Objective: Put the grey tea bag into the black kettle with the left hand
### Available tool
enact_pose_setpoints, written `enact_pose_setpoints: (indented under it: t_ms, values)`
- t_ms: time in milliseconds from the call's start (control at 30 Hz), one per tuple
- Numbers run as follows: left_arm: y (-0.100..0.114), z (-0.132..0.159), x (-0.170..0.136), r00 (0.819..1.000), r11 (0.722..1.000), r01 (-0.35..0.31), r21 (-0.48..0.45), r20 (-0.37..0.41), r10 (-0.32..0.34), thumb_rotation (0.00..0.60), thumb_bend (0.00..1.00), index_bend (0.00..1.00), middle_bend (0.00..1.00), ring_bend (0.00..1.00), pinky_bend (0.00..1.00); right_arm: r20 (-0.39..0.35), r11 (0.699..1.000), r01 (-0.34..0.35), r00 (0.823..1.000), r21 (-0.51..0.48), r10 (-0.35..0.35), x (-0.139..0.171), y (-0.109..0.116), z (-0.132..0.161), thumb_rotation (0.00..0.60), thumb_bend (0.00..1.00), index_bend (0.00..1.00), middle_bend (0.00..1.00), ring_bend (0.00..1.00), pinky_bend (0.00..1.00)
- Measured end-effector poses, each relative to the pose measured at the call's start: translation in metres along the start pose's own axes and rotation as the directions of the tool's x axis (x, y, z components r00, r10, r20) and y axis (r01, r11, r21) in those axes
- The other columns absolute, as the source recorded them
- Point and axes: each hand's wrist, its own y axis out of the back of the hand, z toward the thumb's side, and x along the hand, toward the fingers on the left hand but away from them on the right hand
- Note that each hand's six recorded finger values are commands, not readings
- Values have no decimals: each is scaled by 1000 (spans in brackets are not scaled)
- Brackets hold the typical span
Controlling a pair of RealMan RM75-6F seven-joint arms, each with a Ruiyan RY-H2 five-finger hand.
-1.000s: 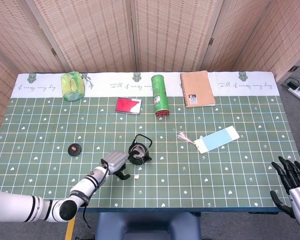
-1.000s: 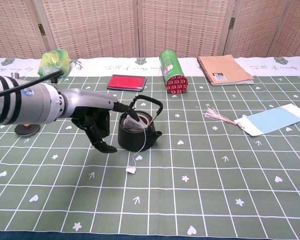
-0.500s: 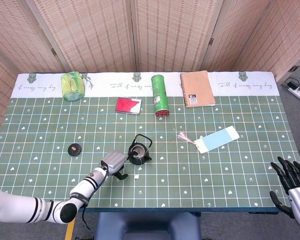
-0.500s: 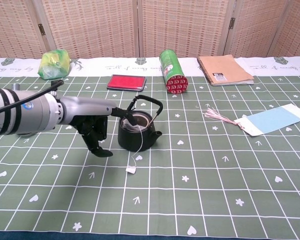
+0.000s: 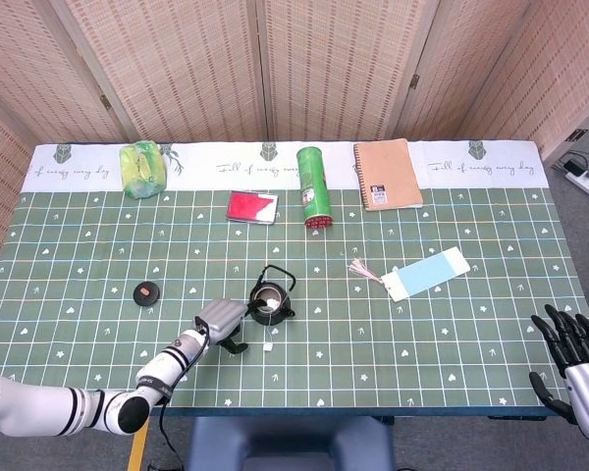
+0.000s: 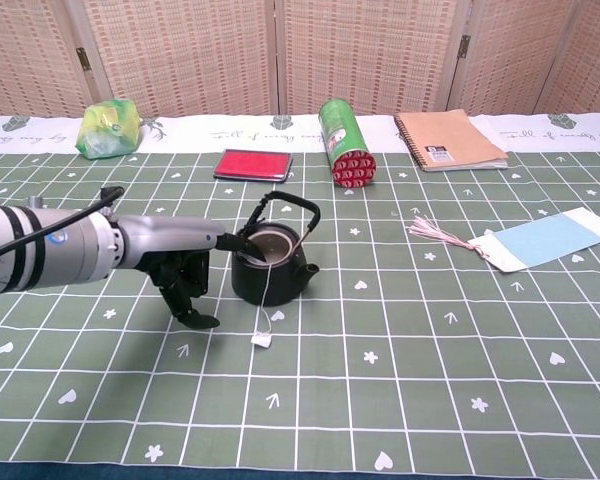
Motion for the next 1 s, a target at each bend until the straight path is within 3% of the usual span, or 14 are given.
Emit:
enact_pose_setpoints:
  t_ms: [600, 800, 1000]
  values:
    - [7, 14, -4, 998, 999, -31, -36, 61, 33, 600, 311, 123, 1000, 1000, 1000, -5, 1000, 6, 1000, -1, -6, 1, 2, 0, 600, 411, 0, 0, 0, 0]
    - [22, 28, -17, 993, 997, -70, -44, 91, 74, 600, 310, 124, 1000, 1000, 1000, -14, 1000, 9, 1000, -2, -9, 3, 2, 2, 600, 411, 0, 0, 0, 0]
    - [49, 39, -40, 981, 987, -156, -26, 113, 158, 600, 310, 122, 1000, 1000, 1000, -25, 1000, 8, 1000, -2, -8, 6, 2, 5, 600, 411, 0, 0, 0, 0]
